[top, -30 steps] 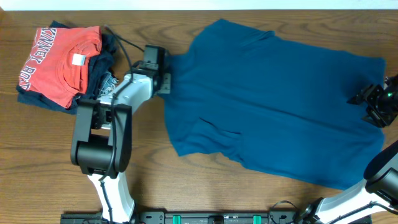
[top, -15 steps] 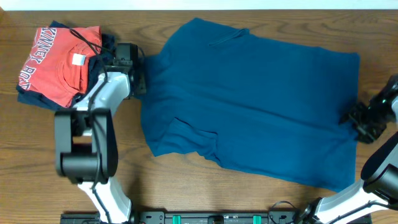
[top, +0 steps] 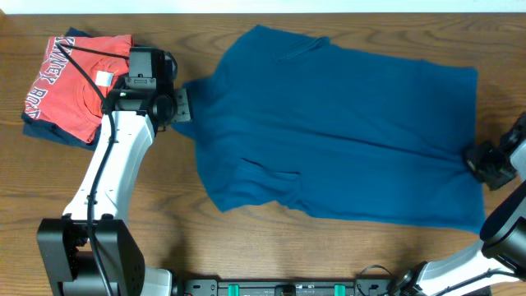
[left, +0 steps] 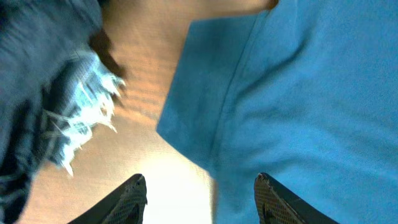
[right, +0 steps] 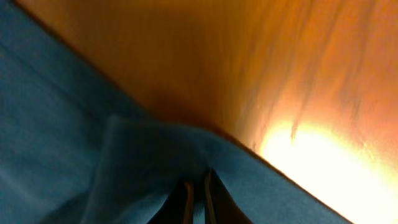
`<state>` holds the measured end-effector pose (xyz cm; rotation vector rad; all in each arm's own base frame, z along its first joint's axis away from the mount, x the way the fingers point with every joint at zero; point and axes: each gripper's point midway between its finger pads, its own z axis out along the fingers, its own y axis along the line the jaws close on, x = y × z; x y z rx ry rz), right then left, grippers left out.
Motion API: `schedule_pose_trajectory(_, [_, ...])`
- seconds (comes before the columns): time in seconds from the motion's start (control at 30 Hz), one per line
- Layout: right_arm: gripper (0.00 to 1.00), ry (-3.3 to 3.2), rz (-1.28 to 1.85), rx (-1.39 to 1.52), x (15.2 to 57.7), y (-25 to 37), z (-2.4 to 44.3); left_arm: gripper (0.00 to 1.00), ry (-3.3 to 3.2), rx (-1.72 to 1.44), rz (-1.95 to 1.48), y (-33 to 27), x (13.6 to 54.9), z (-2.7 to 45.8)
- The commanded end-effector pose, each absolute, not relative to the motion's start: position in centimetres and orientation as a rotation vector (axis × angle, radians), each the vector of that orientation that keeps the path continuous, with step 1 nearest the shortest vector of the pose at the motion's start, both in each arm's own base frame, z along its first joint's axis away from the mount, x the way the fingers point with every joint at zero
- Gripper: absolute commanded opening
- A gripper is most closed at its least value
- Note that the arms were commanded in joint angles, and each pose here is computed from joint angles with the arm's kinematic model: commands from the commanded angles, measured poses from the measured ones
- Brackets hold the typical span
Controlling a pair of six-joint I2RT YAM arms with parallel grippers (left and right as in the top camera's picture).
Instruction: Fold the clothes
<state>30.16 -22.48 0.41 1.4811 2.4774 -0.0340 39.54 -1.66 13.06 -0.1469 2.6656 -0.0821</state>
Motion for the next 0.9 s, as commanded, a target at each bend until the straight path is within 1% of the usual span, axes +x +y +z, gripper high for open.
schedule_pose_trajectory(0.0, [0.15,2.400,-0.026,1.477,31.1,-23.7,1.0,0.57,2.683,-0.150,-0.127,-2.2,39.2,13.0])
schedule_pose_trajectory(0.03, [0.35,2.411,0.017,1.423,31.8,-23.4,1.1,0.57,2.686,-0.150,-0.127,-2.2,39.1,12.9])
schedule_pose_trajectory(0.07, [0.59,2.431,0.069,1.356,32.4,-22.9,1.4,0.58,2.690,-0.150,-0.127,-2.2,39.0,12.9])
schedule_pose_trajectory(0.1, [0.71,2.446,0.115,1.301,32.8,-22.5,1.7,0.58,2.695,-0.151,-0.126,-2.2,38.9,12.8])
schedule_pose_trajectory(0.13, [0.77,2.459,0.156,1.255,33.1,-22.1,2.0,0.58,2.700,-0.151,-0.126,-2.2,38.8,12.8])
schedule_pose_trajectory(0.17, [0.80,2.464,0.176,1.236,33.2,-21.9,2.4,0.58,2.707,-0.152,-0.126,-2.2,38.7,12.7])
schedule_pose_trajectory(0.3, [0.82,2.443,0.185,1.254,32.2,-22.1,5.1,0.58,2.766,-0.148,-0.169,-2.7,37.3,12.2])
schedule_pose_trajectory(0.43, [0.82,2.362,0.259,1.227,31.5,-21.2,9.8,0.58,2.870,-0.145,-0.268,-3.9,34.8,11.5])
schedule_pose_trajectory(0.53, [0.82,2.301,0.255,1.196,30.6,-20.6,13.4,0.58,2.933,-0.141,-0.333,-4.8,33.2,11.2])
schedule_pose_trajectory(0.63, [0.81,2.280,0.243,1.175,29.4,-19.4,15.9,0.58,2.972,-0.090,-0.334,-5.6,32.2,10.7])
schedule_pose_trajectory(0.77, [0.78,2.325,0.296,1.171,28.1,-16.6,16.8,0.59,2.968,0.084,-0.421,-8.8,31.6,10.1])
schedule_pose_trajectory(0.8, [0.78,2.350,0.310,1.168,28.0,-15.9,16.6,0.61,2.960,0.125,-0.424,-9.6,31.6,9.7])
schedule_pose_trajectory(0.87, [0.78,2.405,0.327,1.138,27.7,-14.7,16.1,0.62,2.950,0.192,-0.430,-11.1,31.5,9.1])
